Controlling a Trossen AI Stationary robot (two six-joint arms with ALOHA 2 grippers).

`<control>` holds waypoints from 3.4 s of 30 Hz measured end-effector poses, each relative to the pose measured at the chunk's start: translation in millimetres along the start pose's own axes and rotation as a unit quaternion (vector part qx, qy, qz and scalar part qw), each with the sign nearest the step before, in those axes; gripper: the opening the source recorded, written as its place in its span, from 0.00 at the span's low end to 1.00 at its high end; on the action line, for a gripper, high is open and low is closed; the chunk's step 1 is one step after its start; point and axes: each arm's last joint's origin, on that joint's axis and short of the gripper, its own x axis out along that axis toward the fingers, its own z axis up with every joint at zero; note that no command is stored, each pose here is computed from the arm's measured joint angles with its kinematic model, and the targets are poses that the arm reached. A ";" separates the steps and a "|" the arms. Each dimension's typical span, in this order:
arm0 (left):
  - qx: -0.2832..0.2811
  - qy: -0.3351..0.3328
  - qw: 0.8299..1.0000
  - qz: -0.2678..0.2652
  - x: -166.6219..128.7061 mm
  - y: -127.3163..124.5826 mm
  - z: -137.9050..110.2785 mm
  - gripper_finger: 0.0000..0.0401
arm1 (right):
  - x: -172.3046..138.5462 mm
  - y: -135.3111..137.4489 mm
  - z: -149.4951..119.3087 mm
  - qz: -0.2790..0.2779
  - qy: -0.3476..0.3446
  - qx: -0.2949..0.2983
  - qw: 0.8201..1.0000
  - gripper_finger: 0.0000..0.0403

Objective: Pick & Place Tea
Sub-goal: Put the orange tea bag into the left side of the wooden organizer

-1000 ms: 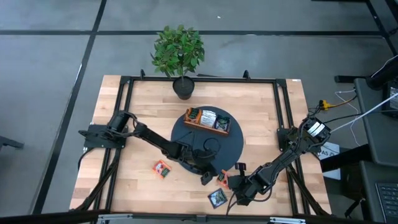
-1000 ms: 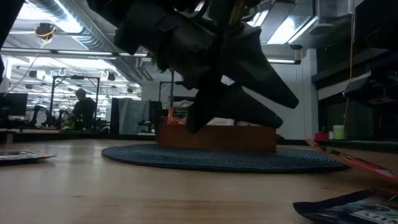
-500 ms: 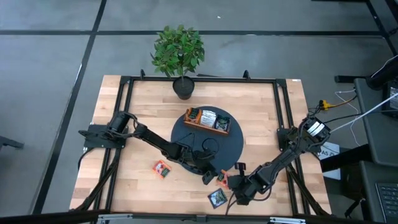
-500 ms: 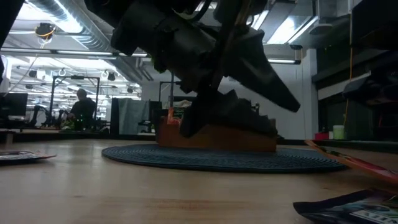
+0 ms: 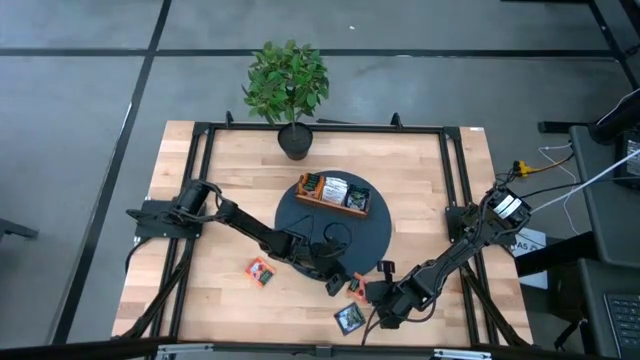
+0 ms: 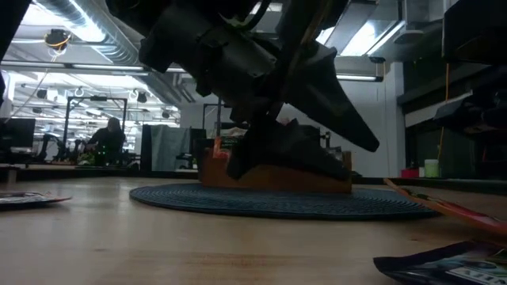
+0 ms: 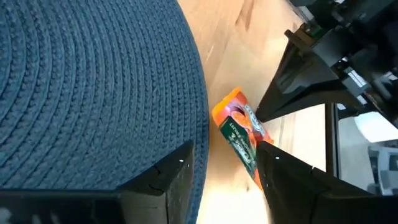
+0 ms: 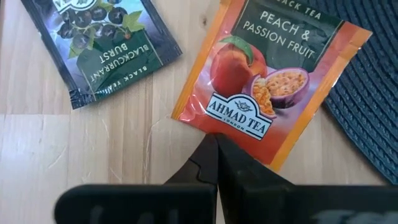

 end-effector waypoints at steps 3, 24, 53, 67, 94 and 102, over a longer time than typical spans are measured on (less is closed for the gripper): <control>-0.011 -0.001 1.000 0.000 0.0 -0.3 -0.1 0.42 | 0.2 -0.5 0.6 -0.001 -0.001 0.001 1.000 0.00; -0.041 0.039 0.998 -0.009 15.7 3.8 -12.3 0.42 | 2.8 -5.1 7.3 0.000 -0.013 0.003 1.000 0.00; -0.001 0.048 0.998 -0.039 21.5 -0.5 -11.6 0.01 | -0.6 -2.6 11.3 -0.001 -0.012 0.001 1.000 0.00; 0.036 0.072 0.994 -0.067 -2.3 -18.0 2.2 0.01 | -42.3 26.3 34.6 0.009 0.030 -0.096 0.995 0.00; 0.209 0.132 0.963 0.106 -155.0 -11.9 75.6 0.01 | -55.4 -20.6 5.6 -0.057 -0.285 -0.023 0.956 0.05; 0.266 0.166 0.932 0.182 -172.8 23.9 98.9 0.01 | -57.5 -37.7 28.3 -0.087 -0.330 -0.007 0.940 0.06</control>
